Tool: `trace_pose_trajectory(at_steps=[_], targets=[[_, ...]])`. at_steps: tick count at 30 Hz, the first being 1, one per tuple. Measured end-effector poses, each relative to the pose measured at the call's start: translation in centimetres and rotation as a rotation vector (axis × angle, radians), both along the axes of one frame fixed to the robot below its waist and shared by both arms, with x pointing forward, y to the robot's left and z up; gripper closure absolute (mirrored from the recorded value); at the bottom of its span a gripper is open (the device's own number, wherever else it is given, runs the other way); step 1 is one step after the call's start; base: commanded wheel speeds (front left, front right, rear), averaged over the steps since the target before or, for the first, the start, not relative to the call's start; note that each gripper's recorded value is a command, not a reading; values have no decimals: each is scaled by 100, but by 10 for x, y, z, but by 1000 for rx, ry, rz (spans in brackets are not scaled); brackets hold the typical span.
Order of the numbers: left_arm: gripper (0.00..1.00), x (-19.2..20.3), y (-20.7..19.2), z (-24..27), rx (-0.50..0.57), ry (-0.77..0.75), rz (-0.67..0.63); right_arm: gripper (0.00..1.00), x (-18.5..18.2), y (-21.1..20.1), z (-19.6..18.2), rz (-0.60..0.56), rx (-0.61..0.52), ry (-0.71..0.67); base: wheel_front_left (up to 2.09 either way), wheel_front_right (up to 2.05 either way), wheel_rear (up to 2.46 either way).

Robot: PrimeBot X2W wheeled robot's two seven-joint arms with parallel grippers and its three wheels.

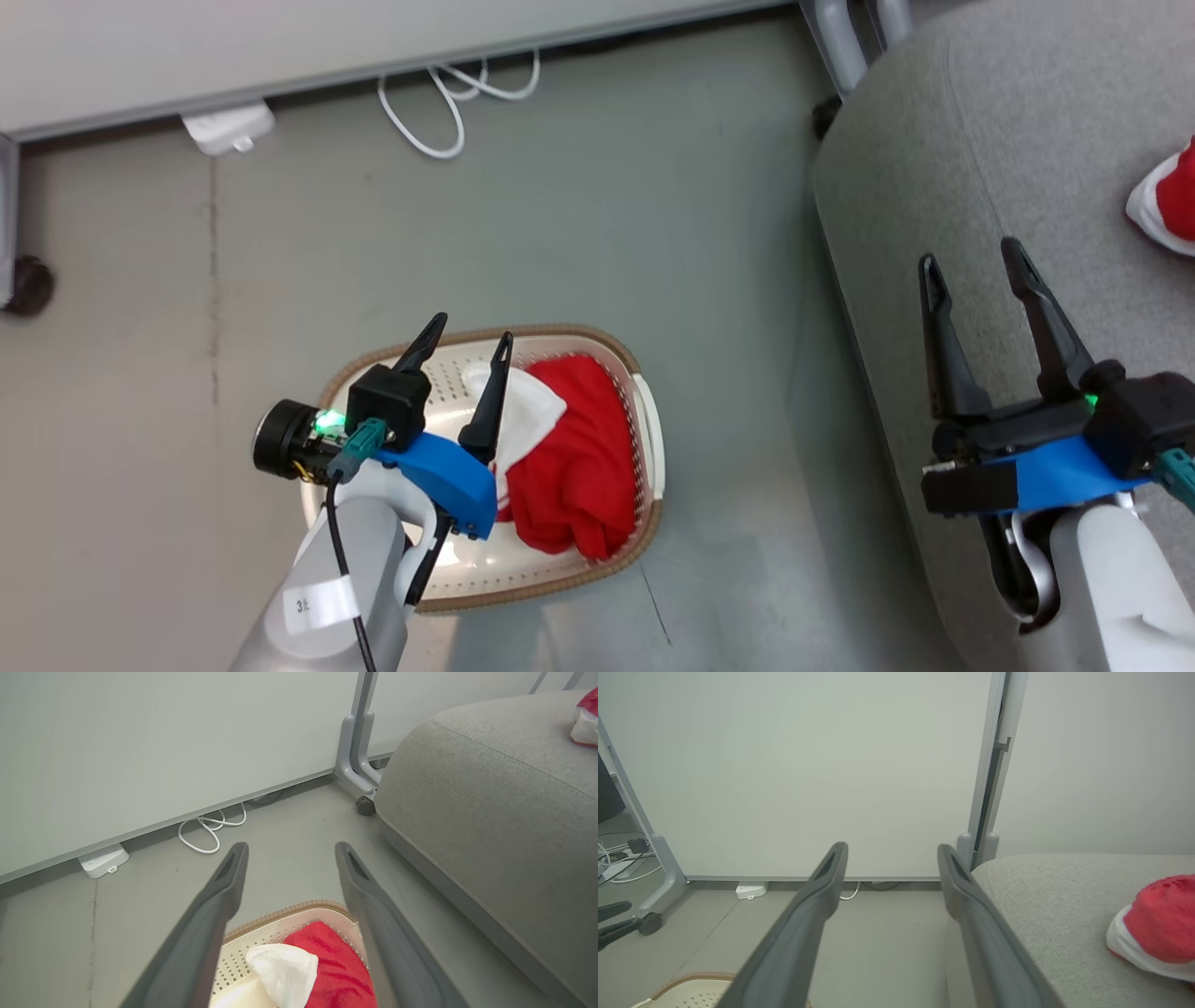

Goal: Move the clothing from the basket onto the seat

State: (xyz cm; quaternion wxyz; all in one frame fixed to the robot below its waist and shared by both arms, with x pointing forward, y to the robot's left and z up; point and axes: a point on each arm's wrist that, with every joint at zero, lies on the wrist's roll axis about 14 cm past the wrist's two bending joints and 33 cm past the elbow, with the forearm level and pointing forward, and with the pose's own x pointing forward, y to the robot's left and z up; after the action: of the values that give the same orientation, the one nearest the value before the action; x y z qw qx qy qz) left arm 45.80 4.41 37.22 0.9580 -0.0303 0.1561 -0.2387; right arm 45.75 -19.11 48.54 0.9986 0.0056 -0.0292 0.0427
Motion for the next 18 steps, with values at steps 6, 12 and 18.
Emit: trace_pose_trajectory(at_steps=[6,12,18], targets=[[0,0,-16,-58,53,142,-94,0,18,-7,-18,-11,-20,26,0,0,0],[0,0,-22,-108,97,256,-149,0,35,-11,-42,-7,-41,64,0,0,0],[0,-12,-21,-158,151,376,-201,0,52,-9,-67,12,-53,98,0,0,0]])
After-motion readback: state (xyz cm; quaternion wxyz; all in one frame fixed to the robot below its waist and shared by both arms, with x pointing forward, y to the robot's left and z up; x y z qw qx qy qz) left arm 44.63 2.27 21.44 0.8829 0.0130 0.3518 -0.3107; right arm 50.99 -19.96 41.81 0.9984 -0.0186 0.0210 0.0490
